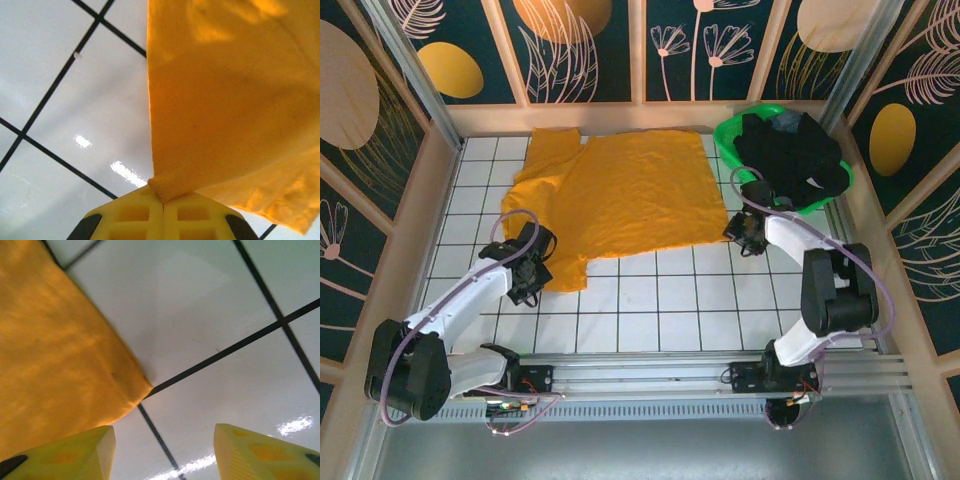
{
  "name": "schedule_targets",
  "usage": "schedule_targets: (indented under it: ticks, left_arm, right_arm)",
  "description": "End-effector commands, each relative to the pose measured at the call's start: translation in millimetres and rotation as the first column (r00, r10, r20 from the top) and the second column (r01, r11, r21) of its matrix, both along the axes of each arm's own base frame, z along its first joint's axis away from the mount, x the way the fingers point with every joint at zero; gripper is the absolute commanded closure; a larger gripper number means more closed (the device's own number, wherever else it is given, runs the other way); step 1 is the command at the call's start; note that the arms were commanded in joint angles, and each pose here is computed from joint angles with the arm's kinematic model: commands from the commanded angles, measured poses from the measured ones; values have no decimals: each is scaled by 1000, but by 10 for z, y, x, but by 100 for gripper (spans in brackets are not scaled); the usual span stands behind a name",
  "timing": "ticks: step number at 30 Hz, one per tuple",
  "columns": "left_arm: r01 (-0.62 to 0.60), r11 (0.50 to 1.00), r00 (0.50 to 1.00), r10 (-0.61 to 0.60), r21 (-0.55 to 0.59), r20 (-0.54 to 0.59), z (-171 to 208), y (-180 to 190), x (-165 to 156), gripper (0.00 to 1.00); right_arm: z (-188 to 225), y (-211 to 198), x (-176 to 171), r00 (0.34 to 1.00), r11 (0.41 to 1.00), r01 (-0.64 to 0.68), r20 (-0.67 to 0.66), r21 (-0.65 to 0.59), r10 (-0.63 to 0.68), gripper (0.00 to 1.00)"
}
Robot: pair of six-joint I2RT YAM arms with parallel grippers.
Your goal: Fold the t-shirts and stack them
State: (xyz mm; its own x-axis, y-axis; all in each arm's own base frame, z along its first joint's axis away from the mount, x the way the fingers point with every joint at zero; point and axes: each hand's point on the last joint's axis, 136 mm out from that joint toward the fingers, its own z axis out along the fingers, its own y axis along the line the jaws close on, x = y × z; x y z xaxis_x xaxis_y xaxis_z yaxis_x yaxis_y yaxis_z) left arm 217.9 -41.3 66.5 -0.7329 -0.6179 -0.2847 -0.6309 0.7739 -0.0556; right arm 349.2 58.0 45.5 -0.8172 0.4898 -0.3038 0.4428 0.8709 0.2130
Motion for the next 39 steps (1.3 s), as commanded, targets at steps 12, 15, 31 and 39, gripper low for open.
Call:
schedule_targets:
  ticks: [12, 15, 31, 39]
  left_arm:
    - [-47, 999, 999, 47, 7, 1, 7, 70, 15, 100]
    - [-49, 999, 999, 49, 3, 3, 2, 72, 11, 100]
    - [-68, 998, 998, 67, 6, 5, 57, 125, -34, 100]
    - [-124, 992, 992, 124, 12, -10, 176, 238, -336, 100]
  right_arm:
    - [-72, 108, 207, 996, 992, -93, 3, -86, 94, 52]
    - [-112, 105, 224, 995, 990, -102, 5, -93, 103, 55]
    - [-277, 88, 78, 991, 987, -107, -97, -120, 96, 100]
    - [-15, 37, -670, 980, 987, -58, -198, -147, 28, 100]
